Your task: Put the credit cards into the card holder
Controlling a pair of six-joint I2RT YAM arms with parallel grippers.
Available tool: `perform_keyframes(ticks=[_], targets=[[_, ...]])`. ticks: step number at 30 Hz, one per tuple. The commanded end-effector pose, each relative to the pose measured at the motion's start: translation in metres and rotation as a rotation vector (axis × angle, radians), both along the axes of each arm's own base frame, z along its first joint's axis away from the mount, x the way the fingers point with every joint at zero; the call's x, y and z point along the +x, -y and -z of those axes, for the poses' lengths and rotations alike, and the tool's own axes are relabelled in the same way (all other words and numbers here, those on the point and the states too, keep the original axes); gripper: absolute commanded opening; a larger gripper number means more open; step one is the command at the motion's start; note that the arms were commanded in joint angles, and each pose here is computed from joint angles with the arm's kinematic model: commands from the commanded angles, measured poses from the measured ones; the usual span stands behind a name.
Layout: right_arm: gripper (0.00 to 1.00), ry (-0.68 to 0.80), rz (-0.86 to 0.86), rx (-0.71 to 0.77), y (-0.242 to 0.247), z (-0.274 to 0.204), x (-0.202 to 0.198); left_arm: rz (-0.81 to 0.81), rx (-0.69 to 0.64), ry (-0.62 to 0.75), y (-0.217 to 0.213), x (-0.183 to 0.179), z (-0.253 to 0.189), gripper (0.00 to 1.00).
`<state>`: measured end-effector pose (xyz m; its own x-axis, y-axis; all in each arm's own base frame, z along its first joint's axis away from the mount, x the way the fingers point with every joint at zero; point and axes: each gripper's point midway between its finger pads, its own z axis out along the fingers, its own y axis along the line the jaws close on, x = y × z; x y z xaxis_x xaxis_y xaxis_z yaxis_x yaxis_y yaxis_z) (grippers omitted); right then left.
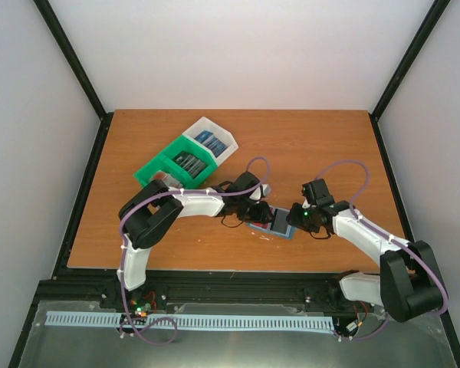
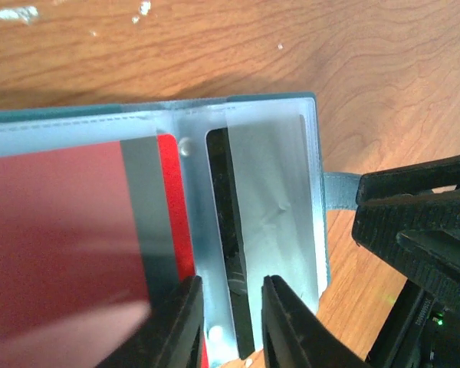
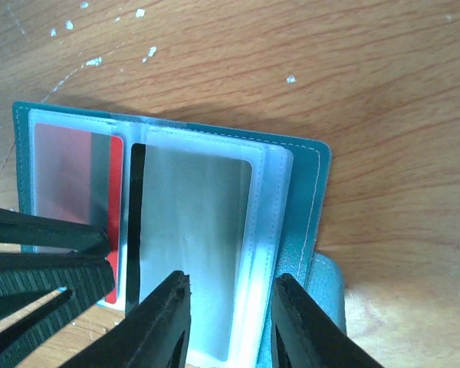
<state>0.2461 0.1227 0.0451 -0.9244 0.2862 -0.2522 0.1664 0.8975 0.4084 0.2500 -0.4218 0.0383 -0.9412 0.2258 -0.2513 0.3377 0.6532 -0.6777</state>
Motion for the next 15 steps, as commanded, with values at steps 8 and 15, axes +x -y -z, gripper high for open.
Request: perform_keyframes(ticks=[8,15], targets=[[0.26,-0.003,0.003,0.060,-0.010,-0.002,0.004,0.054,-0.039,0.050,0.014,0.001,-0.018,0.08],[0.26,-0.017,0.002,0.071,-0.012,0.004,0.003,0.062,-0.040,0.021,0.016,-0.002,-0.007,0.03]])
